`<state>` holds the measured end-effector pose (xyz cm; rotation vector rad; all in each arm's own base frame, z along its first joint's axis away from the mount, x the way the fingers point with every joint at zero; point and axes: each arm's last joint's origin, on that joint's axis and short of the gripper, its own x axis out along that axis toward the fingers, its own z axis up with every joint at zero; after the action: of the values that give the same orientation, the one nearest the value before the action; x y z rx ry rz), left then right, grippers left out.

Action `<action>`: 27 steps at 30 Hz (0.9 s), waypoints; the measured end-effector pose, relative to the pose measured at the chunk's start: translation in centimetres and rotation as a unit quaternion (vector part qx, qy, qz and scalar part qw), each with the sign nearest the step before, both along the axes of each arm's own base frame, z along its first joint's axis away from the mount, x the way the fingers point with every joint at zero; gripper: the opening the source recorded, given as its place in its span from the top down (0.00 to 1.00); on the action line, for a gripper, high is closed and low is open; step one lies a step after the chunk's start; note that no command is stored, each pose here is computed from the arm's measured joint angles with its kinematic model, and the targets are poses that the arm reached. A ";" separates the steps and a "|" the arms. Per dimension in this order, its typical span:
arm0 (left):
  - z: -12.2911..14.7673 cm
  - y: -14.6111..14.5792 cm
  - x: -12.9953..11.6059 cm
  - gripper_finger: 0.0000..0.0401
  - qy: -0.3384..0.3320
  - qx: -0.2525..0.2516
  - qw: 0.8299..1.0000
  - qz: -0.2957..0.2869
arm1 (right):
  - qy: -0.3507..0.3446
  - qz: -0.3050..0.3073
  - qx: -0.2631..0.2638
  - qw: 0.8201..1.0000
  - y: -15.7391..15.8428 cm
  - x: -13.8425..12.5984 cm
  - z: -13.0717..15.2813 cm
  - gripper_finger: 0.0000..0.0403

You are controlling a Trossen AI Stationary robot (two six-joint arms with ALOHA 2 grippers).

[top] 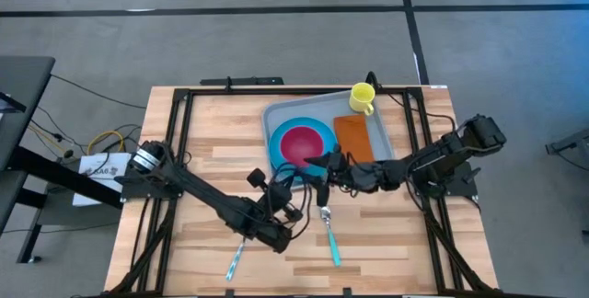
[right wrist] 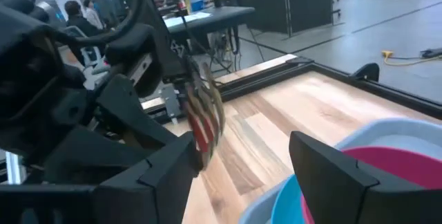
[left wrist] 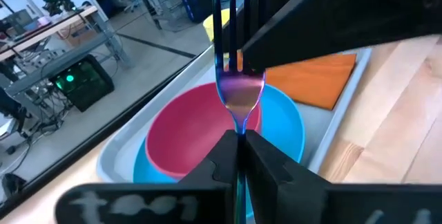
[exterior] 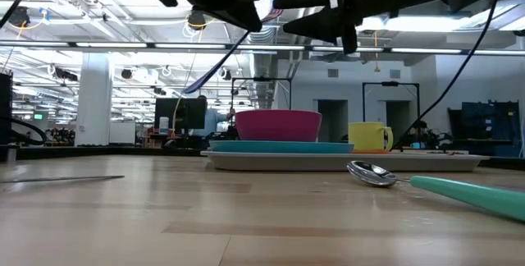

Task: Set up tray
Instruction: Put the purple fork on top of the orange napkin

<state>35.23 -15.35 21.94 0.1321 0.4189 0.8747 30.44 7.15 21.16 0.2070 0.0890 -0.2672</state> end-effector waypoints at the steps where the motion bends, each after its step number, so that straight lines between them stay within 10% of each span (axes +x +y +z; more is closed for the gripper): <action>1: 0.1 0.1 0.2 1.00 -0.002 0.001 1.000 -0.001 | 0.000 0.001 0.001 1.000 -0.1 0.0 0.0 0.44; 17: 0.7 2.2 2.1 1.00 0.014 0.029 0.999 0.002 | -0.023 -0.050 0.031 0.998 -3.1 0.7 0.3 0.47; 27: 0.7 3.4 2.6 1.00 0.007 0.023 1.000 0.019 | -0.014 -0.058 -0.007 0.998 -3.2 0.7 0.5 0.84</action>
<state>37.80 -11.96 22.67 0.1727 0.4156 0.9207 31.12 3.96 21.62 0.2014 0.0466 -0.3806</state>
